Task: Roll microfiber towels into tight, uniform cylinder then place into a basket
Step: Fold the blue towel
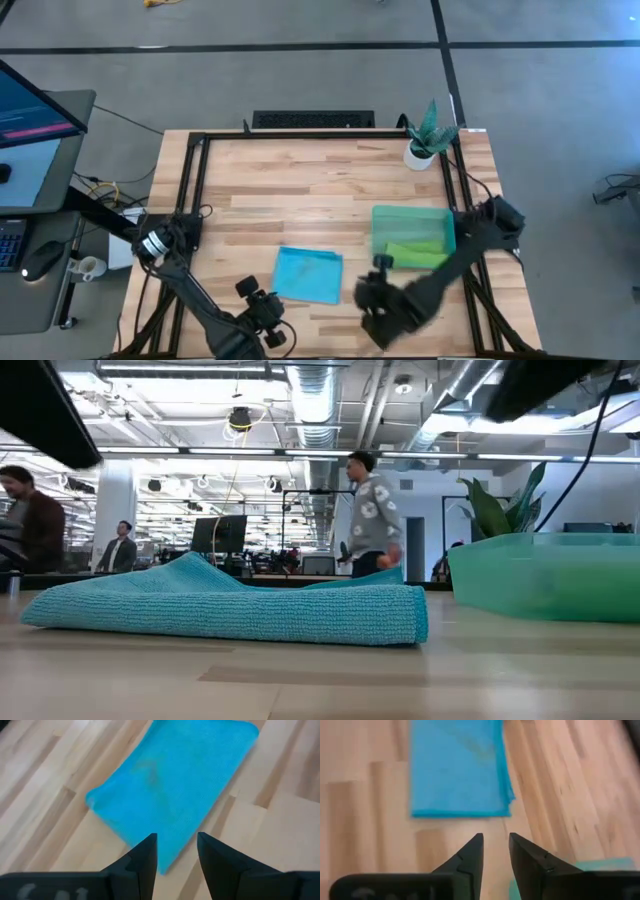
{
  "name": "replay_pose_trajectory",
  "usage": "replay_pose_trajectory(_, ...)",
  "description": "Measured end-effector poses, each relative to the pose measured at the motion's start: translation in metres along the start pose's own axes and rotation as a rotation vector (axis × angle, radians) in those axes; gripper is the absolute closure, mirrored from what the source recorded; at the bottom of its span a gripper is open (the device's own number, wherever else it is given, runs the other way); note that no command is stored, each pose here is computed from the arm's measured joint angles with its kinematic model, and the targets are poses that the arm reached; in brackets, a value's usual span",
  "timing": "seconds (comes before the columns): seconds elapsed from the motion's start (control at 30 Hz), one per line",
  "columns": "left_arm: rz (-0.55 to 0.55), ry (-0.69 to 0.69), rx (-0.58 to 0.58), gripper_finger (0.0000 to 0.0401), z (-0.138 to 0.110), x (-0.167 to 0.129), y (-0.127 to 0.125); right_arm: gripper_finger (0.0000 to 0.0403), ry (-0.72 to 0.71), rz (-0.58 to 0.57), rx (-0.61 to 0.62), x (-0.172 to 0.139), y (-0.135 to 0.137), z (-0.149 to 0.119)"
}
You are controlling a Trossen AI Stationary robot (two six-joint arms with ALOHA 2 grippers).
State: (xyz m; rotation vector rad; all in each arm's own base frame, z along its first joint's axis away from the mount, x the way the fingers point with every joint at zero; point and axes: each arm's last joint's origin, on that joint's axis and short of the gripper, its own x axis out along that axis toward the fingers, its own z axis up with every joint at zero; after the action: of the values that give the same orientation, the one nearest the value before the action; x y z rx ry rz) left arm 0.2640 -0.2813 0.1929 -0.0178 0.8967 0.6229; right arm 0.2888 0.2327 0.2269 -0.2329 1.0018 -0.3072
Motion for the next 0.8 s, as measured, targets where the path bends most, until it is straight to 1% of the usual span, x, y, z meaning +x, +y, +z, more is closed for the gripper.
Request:
replay_pose_trajectory(0.1, -0.004, -0.010, -0.004, 0.0269, -0.003, 0.015, -0.001, 0.0290, -0.099, -0.022, -0.062, -0.015, 0.026, -0.018)
replay_pose_trajectory(0.13, -0.003, -0.010, 0.000, 0.0269, -0.004, 0.021, 0.000, 0.0290, -0.135, -0.017, -0.064, -0.017, 0.035, -0.022)
replay_pose_trajectory(0.2, 0.002, 0.000, 0.024, 0.0269, -0.001, 0.028, 0.000, 0.0290, -0.183, -0.047, -0.115, -0.017, 0.050, -0.034)
replay_pose_trajectory(0.27, -0.022, 0.021, 0.033, 0.0269, 0.001, 0.036, -0.001, 0.0290, -0.245, -0.050, -0.143, -0.013, 0.063, -0.034)
replay_pose_trajectory(0.3, -0.028, 0.030, 0.045, 0.0269, 0.002, 0.040, -0.001, 0.0290, -0.257, -0.061, -0.178, -0.010, 0.068, -0.036)
replay_pose_trajectory(0.37, -0.045, 0.043, 0.083, 0.0269, 0.004, 0.045, -0.002, 0.0290, -0.249, -0.083, -0.247, -0.002, 0.071, -0.038)
replay_pose_trajectory(0.43, -0.086, 0.062, 0.111, 0.0269, 0.005, 0.048, -0.005, 0.0289, -0.256, -0.059, -0.209, 0.011, 0.076, -0.030)
replay_pose_trajectory(0.5, -0.094, 0.086, 0.173, 0.0269, 0.004, 0.051, -0.004, 0.0289, -0.222, -0.073, -0.216, 0.022, 0.072, -0.029)
replay_pose_trajectory(0.57, -0.102, 0.088, 0.202, 0.0269, 0.003, 0.051, -0.005, 0.0289, -0.210, -0.024, -0.174, 0.035, 0.073, -0.018)
replay_pose_trajectory(0.67, -0.062, 0.077, 0.223, 0.0269, 0.002, 0.052, -0.001, 0.0289, -0.149, 0.013, -0.203, 0.051, 0.069, -0.014)
replay_pose_trajectory(0.73, -0.036, 0.065, 0.211, 0.0269, 0.003, 0.052, 0.001, 0.0289, -0.154, 0.074, -0.161, 0.059, 0.067, -0.002)
replay_pose_trajectory(0.8, -0.014, 0.058, 0.213, 0.0269, 0.004, 0.054, 0.004, 0.0291, -0.152, 0.085, -0.139, 0.066, 0.062, 0.004)
